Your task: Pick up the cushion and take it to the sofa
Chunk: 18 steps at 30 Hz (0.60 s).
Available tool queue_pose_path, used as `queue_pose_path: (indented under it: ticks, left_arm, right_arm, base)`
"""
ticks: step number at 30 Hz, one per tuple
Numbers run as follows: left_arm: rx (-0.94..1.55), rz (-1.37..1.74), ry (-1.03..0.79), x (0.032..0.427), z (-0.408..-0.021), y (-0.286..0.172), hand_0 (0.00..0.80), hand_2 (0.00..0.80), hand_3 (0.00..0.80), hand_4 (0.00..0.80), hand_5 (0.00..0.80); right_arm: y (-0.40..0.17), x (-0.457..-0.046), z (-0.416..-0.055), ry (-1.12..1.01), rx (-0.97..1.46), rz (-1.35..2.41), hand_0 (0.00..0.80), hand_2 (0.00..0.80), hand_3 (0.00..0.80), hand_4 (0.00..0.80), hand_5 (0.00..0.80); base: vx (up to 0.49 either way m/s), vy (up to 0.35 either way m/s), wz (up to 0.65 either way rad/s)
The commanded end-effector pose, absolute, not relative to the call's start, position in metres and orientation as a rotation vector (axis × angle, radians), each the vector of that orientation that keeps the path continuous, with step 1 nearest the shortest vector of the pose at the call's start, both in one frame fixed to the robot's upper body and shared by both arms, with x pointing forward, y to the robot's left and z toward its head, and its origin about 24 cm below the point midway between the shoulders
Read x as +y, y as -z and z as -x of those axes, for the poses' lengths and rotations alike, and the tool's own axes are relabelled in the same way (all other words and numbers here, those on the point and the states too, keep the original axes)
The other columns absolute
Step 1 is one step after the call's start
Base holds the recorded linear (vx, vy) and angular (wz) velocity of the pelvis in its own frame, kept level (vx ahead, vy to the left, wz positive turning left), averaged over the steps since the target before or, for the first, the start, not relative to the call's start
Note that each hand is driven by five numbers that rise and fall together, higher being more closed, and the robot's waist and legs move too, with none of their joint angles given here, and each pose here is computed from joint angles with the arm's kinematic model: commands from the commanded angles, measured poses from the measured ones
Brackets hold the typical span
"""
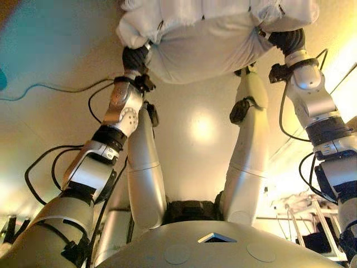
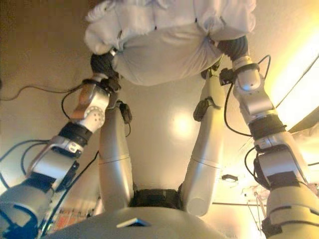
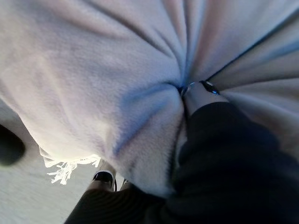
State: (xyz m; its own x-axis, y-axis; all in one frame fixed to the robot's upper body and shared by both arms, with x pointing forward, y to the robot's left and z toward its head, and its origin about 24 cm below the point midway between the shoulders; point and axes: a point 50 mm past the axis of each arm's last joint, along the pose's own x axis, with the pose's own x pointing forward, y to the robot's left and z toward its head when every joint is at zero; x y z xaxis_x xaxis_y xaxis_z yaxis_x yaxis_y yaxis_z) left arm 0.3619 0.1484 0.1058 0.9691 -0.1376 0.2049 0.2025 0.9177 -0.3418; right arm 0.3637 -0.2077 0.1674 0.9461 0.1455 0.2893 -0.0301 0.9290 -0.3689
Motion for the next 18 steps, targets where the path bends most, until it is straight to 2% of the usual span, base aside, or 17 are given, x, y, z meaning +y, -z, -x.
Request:
queue_pose_path:
  ticks: [1, 9, 18]
  left_arm:
    - [-0.389, 0.368, 0.405, 0.088, -0.34, -0.137, 0.8, 0.8, 0.8, 0.8, 0.8]
    - [-0.488, 0.382, 0.267, 0.107, -0.309, -0.126, 0.8, 0.8, 0.8, 0.8, 0.8]
    - [-0.534, 0.376, 0.262, 0.144, -0.269, -0.119, 0.8, 0.8, 0.8, 0.8, 0.8]
  right_arm:
    - [-0.196, -0.133, -0.336, -0.377, -0.65, 0.311, 0.8, 0.8, 0.8, 0.8, 0.8]
    - [-0.162, -0.139, -0.303, -0.317, -0.664, 0.34, 0.8, 0.8, 0.8, 0.8, 0.8]
    - [-0.14, -0.155, -0.251, -0.269, -0.69, 0.263, 0.8, 0.8, 0.8, 0.8, 0.8]
  base:
    - [0.008, 0.053, -0.09]
    - [0.042, 0.057, -0.1]
    - [0.108, -0.033, 0.09]
